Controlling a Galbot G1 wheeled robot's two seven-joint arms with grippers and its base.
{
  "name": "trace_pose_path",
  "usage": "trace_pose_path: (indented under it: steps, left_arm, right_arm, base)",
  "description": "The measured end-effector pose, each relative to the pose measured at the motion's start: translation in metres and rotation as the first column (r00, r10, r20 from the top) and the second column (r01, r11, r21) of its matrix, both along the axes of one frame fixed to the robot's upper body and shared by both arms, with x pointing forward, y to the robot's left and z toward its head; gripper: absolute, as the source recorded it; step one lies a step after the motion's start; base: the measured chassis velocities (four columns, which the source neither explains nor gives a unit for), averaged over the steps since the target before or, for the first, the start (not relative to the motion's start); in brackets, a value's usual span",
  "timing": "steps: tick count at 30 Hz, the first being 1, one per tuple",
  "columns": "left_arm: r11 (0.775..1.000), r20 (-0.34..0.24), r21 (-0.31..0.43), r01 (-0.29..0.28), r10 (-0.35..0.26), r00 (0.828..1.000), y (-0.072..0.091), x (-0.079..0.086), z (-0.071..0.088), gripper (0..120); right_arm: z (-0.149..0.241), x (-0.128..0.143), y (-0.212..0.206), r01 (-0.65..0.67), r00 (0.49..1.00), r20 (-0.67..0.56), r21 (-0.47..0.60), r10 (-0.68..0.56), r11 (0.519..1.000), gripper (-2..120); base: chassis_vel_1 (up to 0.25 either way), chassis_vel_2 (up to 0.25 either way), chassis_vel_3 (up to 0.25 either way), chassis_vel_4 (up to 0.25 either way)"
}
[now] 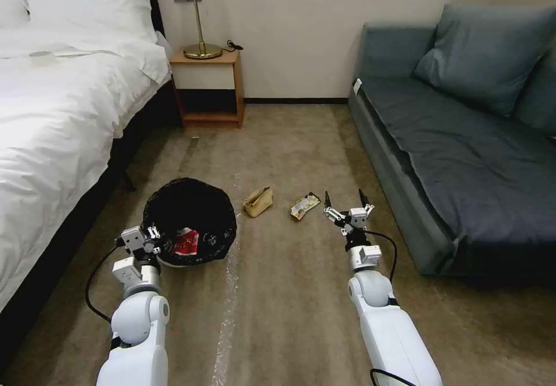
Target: Pick up the trash bin, then pick up the garbage on the floor and place it into the trash bin.
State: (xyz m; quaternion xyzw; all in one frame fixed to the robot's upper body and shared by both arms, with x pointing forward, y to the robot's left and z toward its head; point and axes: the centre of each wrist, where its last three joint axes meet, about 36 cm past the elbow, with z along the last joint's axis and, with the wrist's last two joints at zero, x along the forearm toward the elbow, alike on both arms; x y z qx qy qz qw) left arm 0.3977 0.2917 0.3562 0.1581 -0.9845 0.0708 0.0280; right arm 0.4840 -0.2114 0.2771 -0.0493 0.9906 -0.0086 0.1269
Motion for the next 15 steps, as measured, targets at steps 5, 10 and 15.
trace_pose_path:
  steps: [5,10,15]
  left_arm:
    - [1.000,-0.003,-0.001,0.001,-0.001,1.000,-0.0005,-0.0006,-0.0010,4]
    - [1.000,-0.003,0.000,0.001,-0.001,1.000,-0.0006,-0.0011,-0.0013,4]
    - [1.000,-0.002,0.001,0.001,-0.001,1.000,-0.0008,-0.0017,-0.0009,4]
  right_arm:
    - [-0.0003,-0.0001,0.0008,-0.002,1.000,0.001,0.000,0.002,1.000,100]
    - [-0.0004,-0.0002,0.0017,-0.005,1.000,0.001,0.001,0.005,1.000,100]
    - [-0.0008,-0.0007,0.0032,-0.008,1.000,0.002,0.003,0.008,1.000,100]
  base:
    - [-0.040,0.036,0.050,-0.036]
    - [0.000,0.000,0.000,0.000]
    - [-0.035,0.058,0.052,-0.050]
